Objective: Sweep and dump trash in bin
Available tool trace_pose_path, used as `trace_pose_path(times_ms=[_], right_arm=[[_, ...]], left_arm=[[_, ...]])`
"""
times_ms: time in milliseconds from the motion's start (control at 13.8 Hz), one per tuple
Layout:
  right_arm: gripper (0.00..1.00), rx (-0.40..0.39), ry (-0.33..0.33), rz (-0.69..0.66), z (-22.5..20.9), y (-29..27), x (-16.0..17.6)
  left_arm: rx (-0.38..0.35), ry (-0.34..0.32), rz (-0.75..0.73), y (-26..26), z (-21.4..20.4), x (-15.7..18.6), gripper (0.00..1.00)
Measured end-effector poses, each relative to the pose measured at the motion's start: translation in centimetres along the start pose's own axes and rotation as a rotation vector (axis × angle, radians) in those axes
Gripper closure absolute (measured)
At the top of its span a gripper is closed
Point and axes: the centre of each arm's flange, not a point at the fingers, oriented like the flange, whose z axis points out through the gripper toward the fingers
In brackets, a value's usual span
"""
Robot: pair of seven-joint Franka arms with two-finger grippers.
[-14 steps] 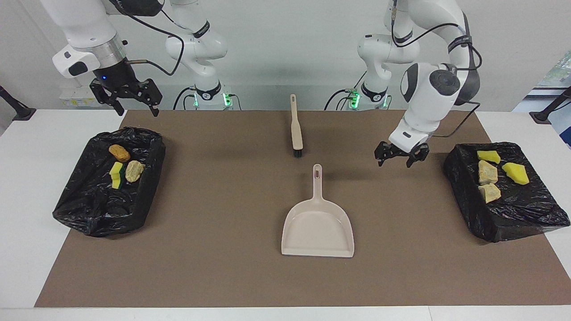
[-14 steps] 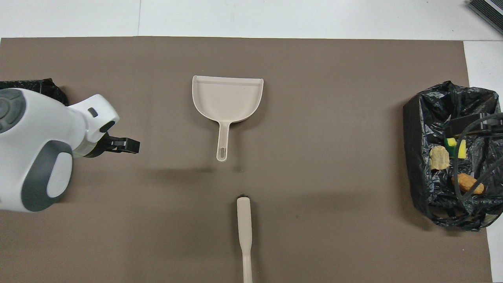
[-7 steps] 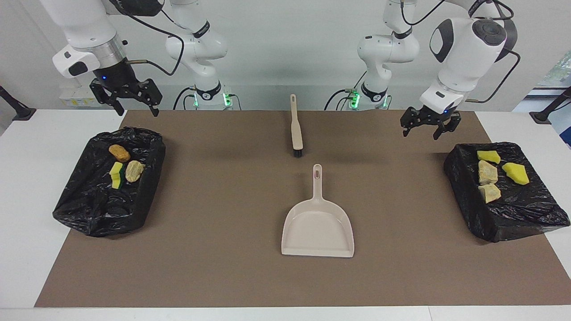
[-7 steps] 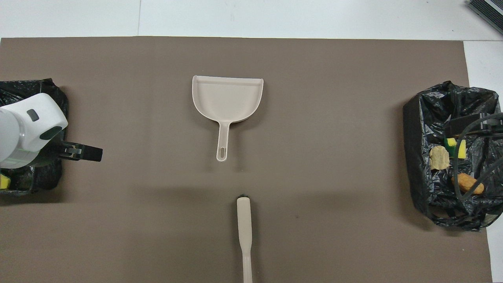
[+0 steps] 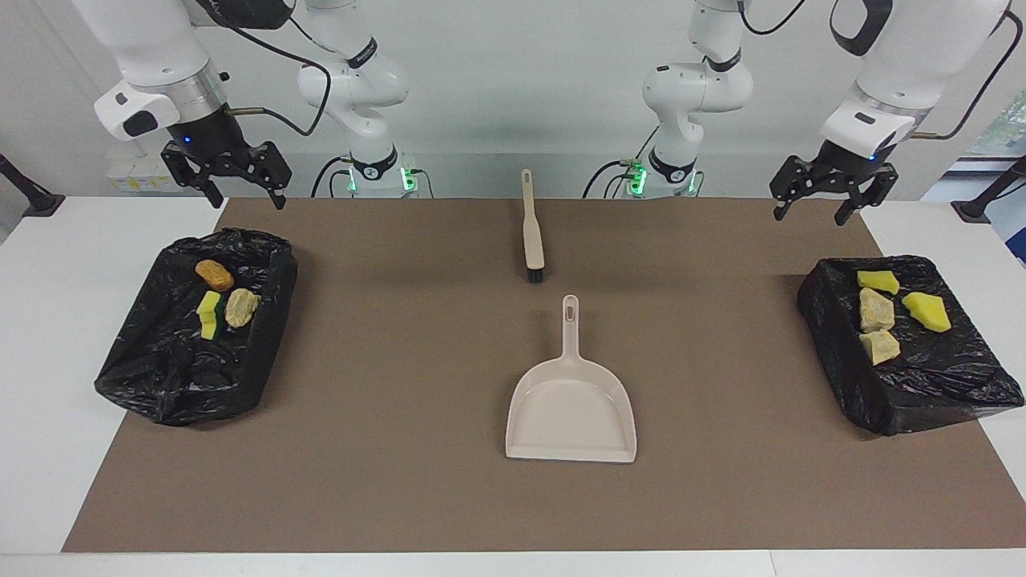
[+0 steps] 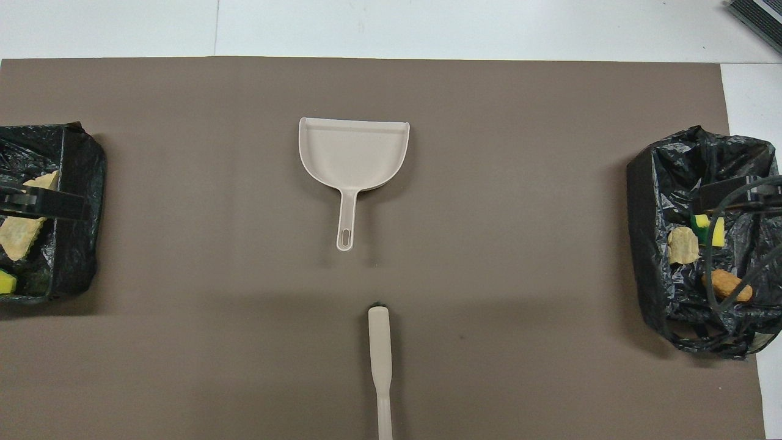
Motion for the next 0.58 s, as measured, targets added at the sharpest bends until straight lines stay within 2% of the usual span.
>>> trace_pose_path(times_ms=[291, 581], right_arm=[[0.00, 0.000, 0.000, 0.000, 0.0, 0.0, 0.0], [0.00, 0.000, 0.000, 0.000, 0.0, 0.0, 0.0]], left_arm=[[0.002, -0.002, -0.007, -0.6, -0.6, 2.2, 0.00], [0.001, -0.010, -0.009, -0.8, -0.3, 2.9, 0.00]])
